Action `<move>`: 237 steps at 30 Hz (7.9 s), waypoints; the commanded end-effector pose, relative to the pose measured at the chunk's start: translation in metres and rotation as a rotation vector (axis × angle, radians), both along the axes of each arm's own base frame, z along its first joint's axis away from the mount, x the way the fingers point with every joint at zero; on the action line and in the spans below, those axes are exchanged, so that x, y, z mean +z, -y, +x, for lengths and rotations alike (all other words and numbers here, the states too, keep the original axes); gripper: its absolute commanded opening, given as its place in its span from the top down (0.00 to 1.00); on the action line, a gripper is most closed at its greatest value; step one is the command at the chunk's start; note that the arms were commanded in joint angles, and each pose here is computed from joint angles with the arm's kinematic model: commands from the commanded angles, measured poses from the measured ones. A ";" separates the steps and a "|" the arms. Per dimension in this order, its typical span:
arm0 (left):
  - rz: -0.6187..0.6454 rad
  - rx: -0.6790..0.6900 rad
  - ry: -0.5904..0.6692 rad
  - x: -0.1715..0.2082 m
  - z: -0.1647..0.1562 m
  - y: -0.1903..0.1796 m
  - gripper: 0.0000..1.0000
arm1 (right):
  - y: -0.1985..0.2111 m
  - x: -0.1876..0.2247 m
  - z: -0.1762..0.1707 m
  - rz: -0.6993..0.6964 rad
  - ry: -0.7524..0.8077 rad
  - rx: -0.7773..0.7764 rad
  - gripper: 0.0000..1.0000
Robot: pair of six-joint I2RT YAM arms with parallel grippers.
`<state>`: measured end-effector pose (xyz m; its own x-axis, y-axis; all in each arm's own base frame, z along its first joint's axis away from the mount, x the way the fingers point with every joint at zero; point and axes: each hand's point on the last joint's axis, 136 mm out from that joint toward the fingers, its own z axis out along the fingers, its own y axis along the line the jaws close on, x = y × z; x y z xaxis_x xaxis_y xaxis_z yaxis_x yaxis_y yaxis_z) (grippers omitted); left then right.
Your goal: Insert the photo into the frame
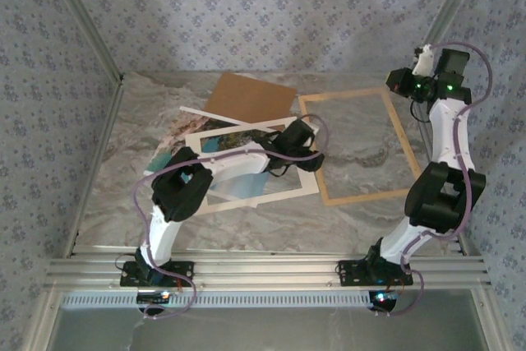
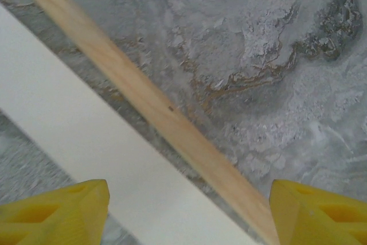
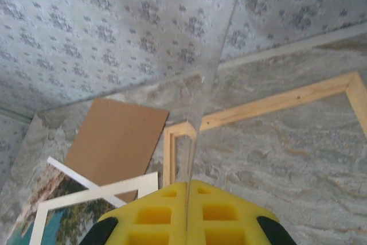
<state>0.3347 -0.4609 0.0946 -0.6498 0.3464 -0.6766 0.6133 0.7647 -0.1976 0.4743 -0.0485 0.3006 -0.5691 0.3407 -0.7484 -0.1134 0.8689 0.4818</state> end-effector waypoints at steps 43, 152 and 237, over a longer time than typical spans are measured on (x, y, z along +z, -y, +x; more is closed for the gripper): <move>0.033 0.227 0.013 -0.001 0.001 -0.112 0.29 | -0.085 0.052 -0.046 0.150 0.088 0.149 1.00; -0.113 0.417 0.027 0.038 0.037 -0.239 0.25 | -0.049 -0.220 -0.077 -0.078 -0.546 0.054 1.00; -0.158 0.372 -0.006 0.036 0.032 -0.226 0.25 | -0.004 -0.225 -0.080 -0.171 -0.616 -0.027 1.00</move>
<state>0.3604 -0.2262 0.1186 -0.7362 -0.0110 -0.6767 0.2761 0.9080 -0.3151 0.3903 -0.0390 0.0732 -0.9030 0.2817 -0.3243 0.1718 0.9288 0.3284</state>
